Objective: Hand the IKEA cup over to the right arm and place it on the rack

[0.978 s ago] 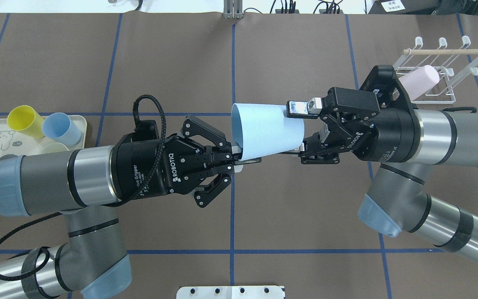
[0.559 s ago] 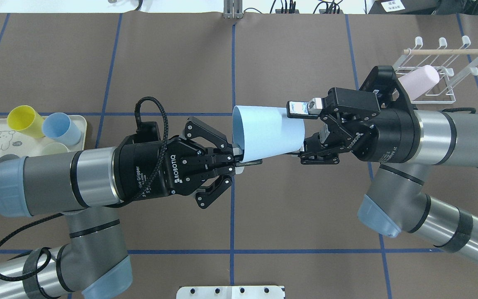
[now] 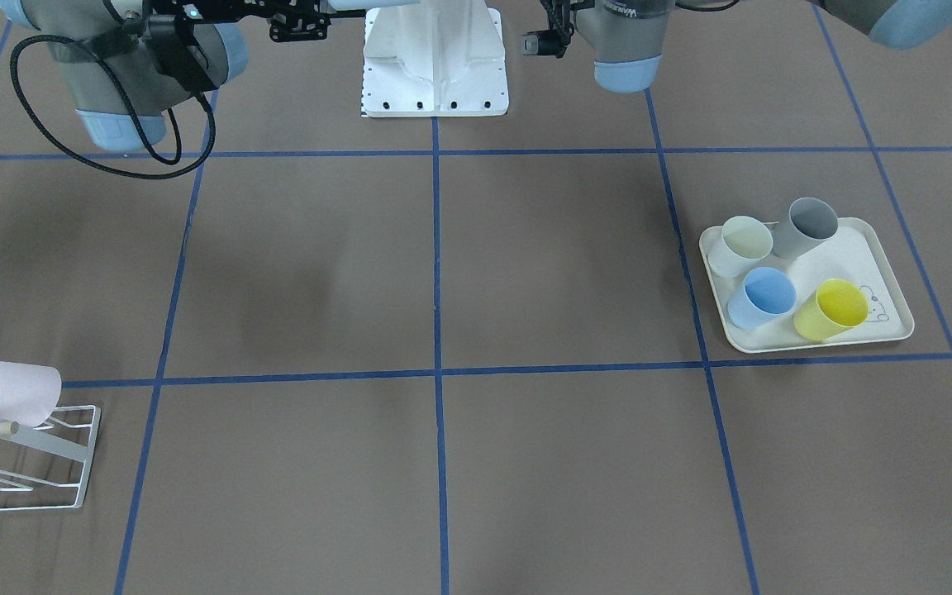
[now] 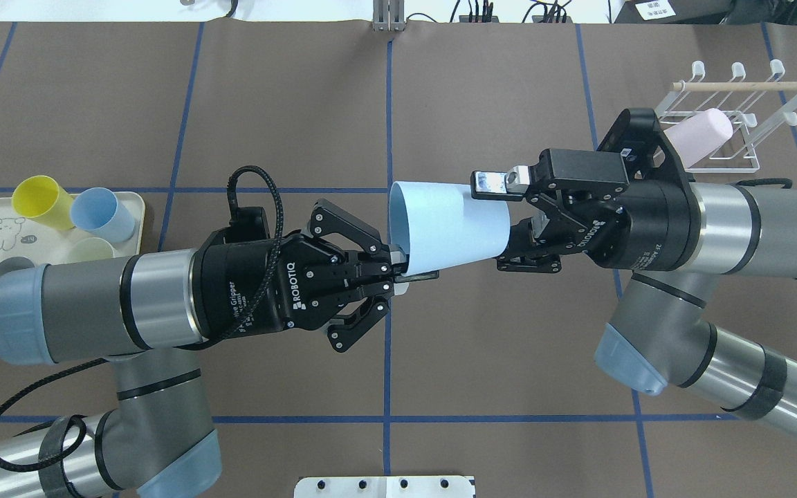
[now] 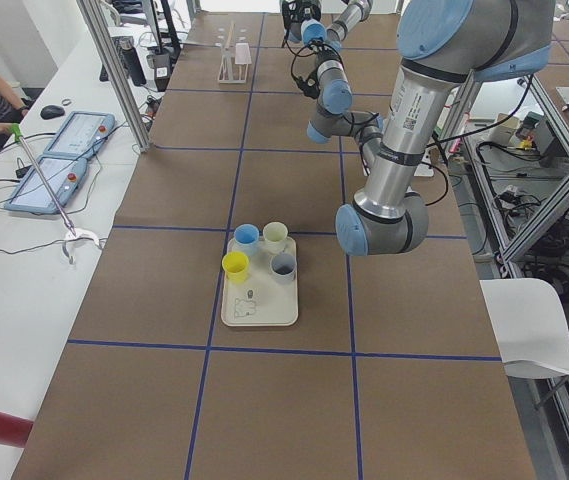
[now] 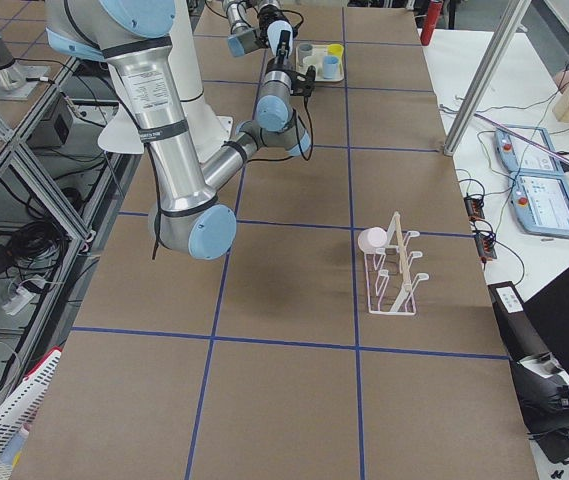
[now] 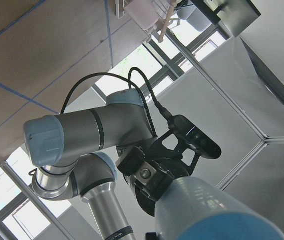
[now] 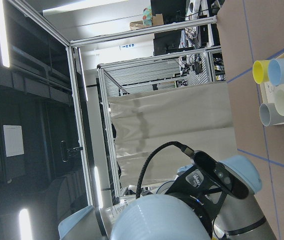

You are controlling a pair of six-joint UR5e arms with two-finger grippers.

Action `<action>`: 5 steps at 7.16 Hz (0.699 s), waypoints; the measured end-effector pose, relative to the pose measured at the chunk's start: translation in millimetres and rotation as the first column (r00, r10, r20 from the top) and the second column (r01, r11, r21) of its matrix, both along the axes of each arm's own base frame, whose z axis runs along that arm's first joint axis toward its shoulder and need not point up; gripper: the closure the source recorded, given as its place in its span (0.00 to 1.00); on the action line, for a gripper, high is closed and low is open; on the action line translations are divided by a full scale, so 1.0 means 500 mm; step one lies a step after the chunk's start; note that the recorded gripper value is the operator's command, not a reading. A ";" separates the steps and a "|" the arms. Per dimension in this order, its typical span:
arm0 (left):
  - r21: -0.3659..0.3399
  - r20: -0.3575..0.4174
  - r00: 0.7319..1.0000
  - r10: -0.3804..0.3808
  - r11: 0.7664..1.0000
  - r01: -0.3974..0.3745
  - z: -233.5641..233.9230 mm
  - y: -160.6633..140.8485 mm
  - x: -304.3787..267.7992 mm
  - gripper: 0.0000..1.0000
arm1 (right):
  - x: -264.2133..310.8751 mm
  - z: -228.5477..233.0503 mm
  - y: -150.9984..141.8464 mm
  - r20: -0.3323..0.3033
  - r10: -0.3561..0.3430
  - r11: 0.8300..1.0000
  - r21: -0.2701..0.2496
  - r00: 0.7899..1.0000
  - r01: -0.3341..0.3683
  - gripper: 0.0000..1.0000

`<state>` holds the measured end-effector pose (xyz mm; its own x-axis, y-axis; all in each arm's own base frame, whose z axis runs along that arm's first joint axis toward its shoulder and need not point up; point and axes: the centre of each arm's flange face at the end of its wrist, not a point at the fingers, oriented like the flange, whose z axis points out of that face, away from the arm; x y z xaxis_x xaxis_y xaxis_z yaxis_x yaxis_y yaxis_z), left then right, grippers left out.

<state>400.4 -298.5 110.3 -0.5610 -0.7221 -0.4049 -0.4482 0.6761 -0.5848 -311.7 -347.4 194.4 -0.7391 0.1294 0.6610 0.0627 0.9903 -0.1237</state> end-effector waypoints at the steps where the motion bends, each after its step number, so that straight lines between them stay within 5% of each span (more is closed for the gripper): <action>1: 0.000 -0.001 1.000 0.001 1.000 -0.001 0.000 0.001 0.000 0.43 | 0.000 0.000 0.000 0.001 0.000 1.000 0.001 1.000 0.000 0.64; 2: 0.002 -0.001 1.000 0.000 1.000 0.000 -0.001 0.001 -0.001 0.00 | 0.000 -0.001 0.000 0.003 0.000 1.000 0.002 1.000 0.000 0.68; 5: -0.010 -0.010 1.000 -0.023 1.000 0.023 -0.008 -0.004 -0.013 0.00 | 0.003 -0.001 0.000 0.007 0.003 1.000 0.006 1.000 -0.003 0.73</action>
<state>393.7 -300.5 106.4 -0.5813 -0.7129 -0.3923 -0.4383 0.6806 -0.5871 -310.3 -347.4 194.0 -0.7444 0.1233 0.6563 0.0610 0.9913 -0.1169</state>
